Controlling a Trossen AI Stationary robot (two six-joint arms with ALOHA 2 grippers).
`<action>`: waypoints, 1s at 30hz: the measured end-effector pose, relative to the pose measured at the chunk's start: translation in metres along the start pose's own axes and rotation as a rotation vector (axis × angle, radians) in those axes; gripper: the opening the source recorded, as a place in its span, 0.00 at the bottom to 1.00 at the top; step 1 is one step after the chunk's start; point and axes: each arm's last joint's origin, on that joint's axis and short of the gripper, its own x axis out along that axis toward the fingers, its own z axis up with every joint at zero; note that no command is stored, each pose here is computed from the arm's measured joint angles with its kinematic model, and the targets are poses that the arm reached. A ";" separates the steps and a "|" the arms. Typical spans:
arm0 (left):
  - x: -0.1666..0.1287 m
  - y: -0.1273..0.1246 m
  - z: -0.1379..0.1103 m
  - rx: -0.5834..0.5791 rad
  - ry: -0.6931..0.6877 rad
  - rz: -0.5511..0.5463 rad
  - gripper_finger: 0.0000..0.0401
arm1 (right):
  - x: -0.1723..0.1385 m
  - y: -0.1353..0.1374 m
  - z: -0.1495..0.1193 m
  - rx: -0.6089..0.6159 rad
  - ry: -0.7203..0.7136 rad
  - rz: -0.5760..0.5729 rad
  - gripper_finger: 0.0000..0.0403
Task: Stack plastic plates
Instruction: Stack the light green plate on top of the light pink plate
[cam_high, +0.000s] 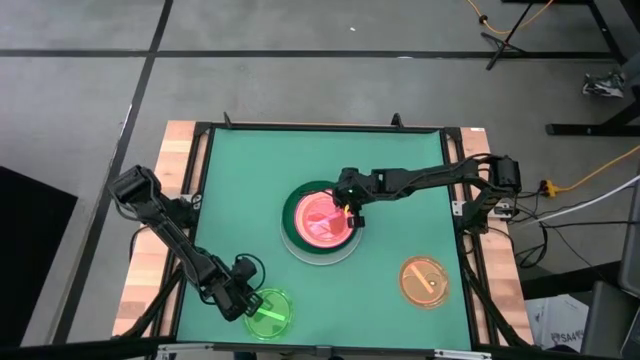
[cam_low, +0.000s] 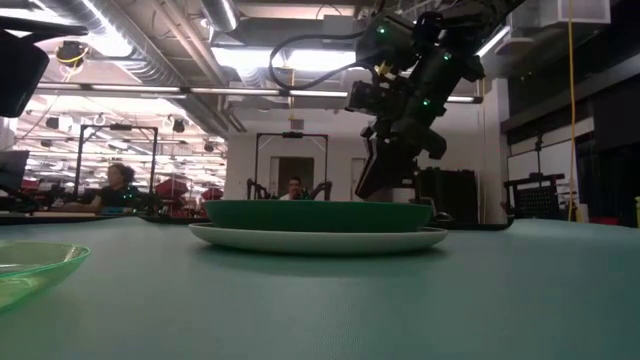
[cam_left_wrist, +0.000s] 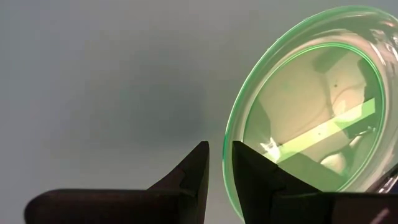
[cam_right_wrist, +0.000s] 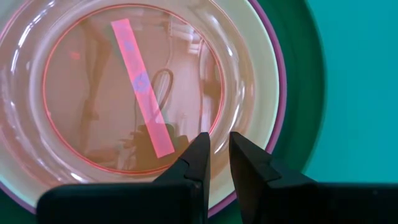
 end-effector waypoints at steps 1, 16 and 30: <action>0.000 0.000 0.000 0.000 0.000 0.000 0.16 | 0.000 0.000 0.000 0.000 0.000 0.000 0.13; 0.014 -0.001 -0.002 0.009 -0.007 0.013 0.16 | 0.000 0.000 0.000 0.000 0.000 0.000 0.13; 0.016 -0.001 -0.002 0.010 -0.006 0.018 0.15 | 0.000 0.000 0.000 0.000 -0.001 0.000 0.13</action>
